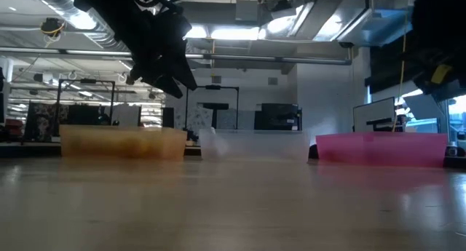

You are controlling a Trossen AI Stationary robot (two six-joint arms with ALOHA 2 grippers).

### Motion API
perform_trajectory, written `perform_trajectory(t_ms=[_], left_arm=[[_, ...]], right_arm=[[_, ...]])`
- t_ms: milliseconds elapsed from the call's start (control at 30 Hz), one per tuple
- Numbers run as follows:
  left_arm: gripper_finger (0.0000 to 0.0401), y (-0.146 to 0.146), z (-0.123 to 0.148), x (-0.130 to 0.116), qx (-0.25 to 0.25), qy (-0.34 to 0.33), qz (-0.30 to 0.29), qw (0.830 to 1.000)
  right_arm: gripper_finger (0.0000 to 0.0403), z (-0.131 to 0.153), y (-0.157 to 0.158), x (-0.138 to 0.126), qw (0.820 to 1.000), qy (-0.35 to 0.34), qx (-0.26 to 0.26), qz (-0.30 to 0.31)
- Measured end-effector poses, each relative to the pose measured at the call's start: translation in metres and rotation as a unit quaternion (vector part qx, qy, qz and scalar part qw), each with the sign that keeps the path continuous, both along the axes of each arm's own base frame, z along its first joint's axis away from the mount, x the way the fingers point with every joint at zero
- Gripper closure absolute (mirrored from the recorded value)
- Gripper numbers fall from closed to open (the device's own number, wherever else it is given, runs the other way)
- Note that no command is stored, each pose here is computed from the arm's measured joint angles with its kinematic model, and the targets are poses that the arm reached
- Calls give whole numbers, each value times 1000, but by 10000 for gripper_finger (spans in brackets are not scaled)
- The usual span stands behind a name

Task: Sort produce into baskets
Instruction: Put the white garlic into the transparent bin

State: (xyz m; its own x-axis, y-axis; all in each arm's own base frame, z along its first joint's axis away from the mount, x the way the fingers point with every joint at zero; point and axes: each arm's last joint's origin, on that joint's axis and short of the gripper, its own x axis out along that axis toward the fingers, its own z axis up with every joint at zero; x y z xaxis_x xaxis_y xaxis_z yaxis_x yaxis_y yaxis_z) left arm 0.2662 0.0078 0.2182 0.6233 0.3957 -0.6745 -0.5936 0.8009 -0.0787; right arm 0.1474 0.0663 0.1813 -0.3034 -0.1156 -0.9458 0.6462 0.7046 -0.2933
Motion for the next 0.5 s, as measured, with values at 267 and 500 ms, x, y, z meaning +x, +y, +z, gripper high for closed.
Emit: perform_trajectory(t_ms=[267,500], left_arm=[[109,0,0,0,2,2,-2,1000],[109,0,0,0,6,4,-4,1000]], right_arm=[[226,-21,-12,12,998,52,43,1],[226,-32,-18,18,995,72,60,18]])
